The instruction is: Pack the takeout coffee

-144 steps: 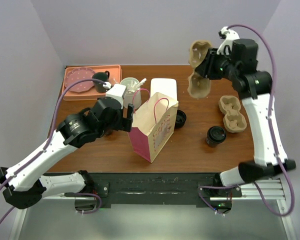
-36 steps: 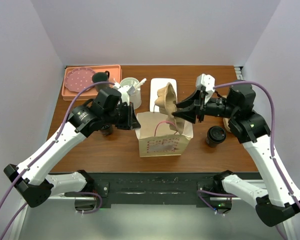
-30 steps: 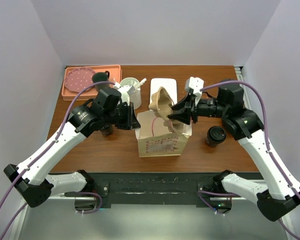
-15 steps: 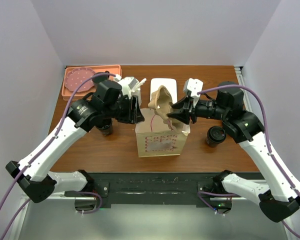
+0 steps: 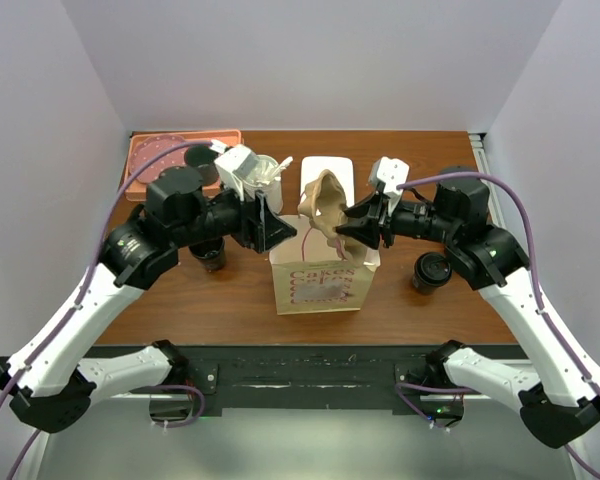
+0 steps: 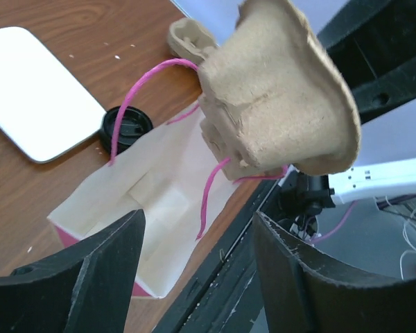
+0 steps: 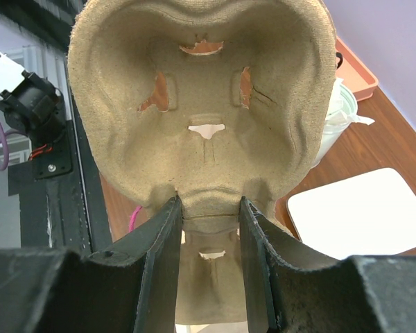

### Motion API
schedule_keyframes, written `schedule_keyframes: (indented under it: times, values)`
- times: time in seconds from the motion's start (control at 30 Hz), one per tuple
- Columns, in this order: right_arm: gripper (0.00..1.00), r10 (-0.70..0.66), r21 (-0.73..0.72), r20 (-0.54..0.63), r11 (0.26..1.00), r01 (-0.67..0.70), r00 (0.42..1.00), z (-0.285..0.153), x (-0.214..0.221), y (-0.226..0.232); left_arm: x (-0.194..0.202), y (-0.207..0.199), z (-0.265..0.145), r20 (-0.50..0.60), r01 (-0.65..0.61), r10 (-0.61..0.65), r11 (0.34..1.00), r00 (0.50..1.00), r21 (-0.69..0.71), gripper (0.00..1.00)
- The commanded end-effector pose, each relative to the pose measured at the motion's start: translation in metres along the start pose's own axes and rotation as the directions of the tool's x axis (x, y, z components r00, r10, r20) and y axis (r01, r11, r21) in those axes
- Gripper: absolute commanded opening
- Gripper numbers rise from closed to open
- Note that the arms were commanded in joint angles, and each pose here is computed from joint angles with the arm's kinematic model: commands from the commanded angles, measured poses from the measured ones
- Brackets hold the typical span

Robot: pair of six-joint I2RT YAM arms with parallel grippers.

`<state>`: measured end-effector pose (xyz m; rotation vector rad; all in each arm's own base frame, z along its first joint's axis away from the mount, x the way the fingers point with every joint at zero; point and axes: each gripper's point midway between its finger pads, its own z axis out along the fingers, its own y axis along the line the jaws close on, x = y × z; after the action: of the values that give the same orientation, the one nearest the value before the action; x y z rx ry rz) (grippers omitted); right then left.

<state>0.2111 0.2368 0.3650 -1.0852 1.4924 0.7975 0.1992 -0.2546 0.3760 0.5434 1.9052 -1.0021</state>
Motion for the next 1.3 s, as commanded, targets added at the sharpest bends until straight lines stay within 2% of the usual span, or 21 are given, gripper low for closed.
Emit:
schedule_keyframes:
  times: [0.0, 0.17, 0.33, 0.5, 0.73, 0.83, 1.03, 1.2, 1.27]
  values:
    - [0.21, -0.010, 0.021, 0.027, 1.000, 0.010, 1.000, -0.001, -0.005, -0.001, 0.000, -0.016, 0.018, 0.049, -0.114, 0.108, 0.979, 0.993, 0.166, 0.70]
    - [0.21, -0.001, 0.018, 0.036, 1.000, 0.001, 0.999, -0.001, -0.003, 0.001, 0.000, -0.016, 0.031, 0.073, -0.181, 0.169, 0.962, 0.983, 0.205, 0.72]
    - [0.21, 0.009, 0.030, 0.053, 0.999, -0.011, 0.999, -0.002, -0.007, 0.000, 0.010, -0.024, 0.042, 0.055, -0.209, 0.202, 0.931, 0.978, 0.300, 0.68]
    - [0.21, 0.020, 0.039, 0.056, 0.999, -0.023, 0.998, -0.002, -0.009, -0.002, 0.025, -0.025, 0.046, 0.017, -0.191, 0.197, 0.918, 0.980, 0.349, 0.65]
    - [0.21, 0.024, 0.046, 0.069, 0.999, -0.027, 0.997, 0.001, -0.014, -0.005, 0.032, -0.032, 0.044, 0.017, -0.185, 0.194, 0.898, 0.981, 0.400, 0.62]
    - [0.21, 0.027, 0.050, 0.068, 0.998, -0.030, 0.997, 0.002, -0.016, -0.007, 0.031, -0.037, 0.043, 0.029, -0.183, 0.189, 0.889, 0.982, 0.420, 0.58]
    - [0.21, 0.032, 0.057, 0.069, 0.998, -0.036, 0.997, 0.004, -0.017, -0.010, 0.031, -0.045, 0.035, 0.050, -0.188, 0.186, 0.878, 0.981, 0.440, 0.40]
    - [0.21, 0.035, 0.075, 0.102, 0.996, -0.043, 0.994, 0.006, -0.028, -0.016, 0.031, -0.048, 0.029, 0.072, -0.210, 0.198, 0.875, 0.977, 0.437, 0.23]
    - [0.20, 0.035, 0.082, 0.110, 0.996, -0.044, 0.993, 0.009, -0.032, -0.020, 0.034, -0.047, 0.028, 0.068, -0.215, 0.207, 0.872, 0.976, 0.440, 0.13]
